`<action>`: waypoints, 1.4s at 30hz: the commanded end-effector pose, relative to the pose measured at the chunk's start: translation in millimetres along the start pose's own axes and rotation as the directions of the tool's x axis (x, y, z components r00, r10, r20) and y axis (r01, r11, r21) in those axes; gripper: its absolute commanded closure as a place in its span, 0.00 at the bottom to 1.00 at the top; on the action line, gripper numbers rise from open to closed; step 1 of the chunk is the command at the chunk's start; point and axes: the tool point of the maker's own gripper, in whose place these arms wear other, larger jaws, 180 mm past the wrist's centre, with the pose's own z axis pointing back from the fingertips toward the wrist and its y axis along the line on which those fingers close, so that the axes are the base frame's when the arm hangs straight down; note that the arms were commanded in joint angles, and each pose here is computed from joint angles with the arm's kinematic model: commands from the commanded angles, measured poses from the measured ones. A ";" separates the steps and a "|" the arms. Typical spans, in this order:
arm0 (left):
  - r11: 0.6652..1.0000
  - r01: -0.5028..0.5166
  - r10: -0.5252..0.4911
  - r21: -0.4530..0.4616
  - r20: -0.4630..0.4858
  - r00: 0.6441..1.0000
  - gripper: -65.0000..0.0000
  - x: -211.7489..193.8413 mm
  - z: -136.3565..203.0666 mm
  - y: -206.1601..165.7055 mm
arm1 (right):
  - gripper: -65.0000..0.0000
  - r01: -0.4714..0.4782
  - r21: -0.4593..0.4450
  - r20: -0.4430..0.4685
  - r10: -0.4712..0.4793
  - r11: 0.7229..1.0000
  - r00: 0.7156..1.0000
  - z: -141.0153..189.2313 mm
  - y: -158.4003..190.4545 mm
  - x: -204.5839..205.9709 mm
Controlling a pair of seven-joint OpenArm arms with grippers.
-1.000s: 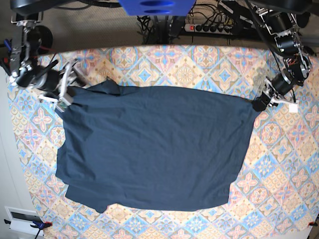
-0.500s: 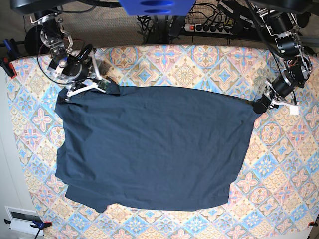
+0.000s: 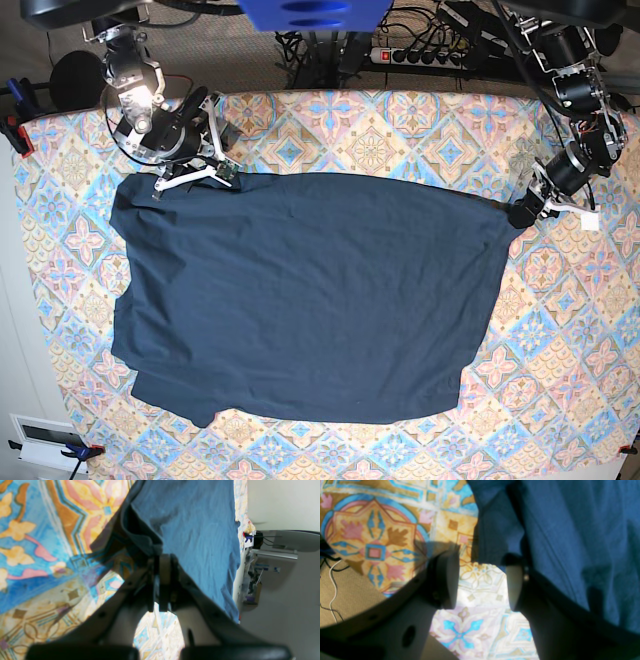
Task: Layout the t-shirt on the table in an organized manner, then fold the t-shirt properly
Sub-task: 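Release the shirt with the right gripper and regrasp its shoulder edge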
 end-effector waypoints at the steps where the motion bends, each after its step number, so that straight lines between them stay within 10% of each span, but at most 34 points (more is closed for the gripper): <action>1: 0.999 0.025 -0.024 -0.028 0.028 0.999 1.00 13.9 3.6 -10.4 | 0.56 -0.007 -0.047 0.036 0.009 0.999 0.999 5.2 -17.7 12.5; 22: 0.999 0.027 -0.025 -0.035 0.034 0.999 1.00 16.5 2.5 -13.1 | 0.56 -0.039 -0.080 0.067 0.044 0.996 0.997 1.9 -39.5 34.6; 30: 0.999 0.032 -0.031 -0.043 0.040 0.999 1.00 20.3 1.2 -17.1 | 0.83 -0.036 -0.056 0.054 0.039 0.998 0.998 -0.7 -29.2 28.5; 42: 0.998 0.057 -0.056 -0.032 0.042 0.998 1.00 26.9 6.2 -16.3 | 0.98 -0.030 -0.024 0.034 0.031 0.999 0.999 0.2 -12.6 16.5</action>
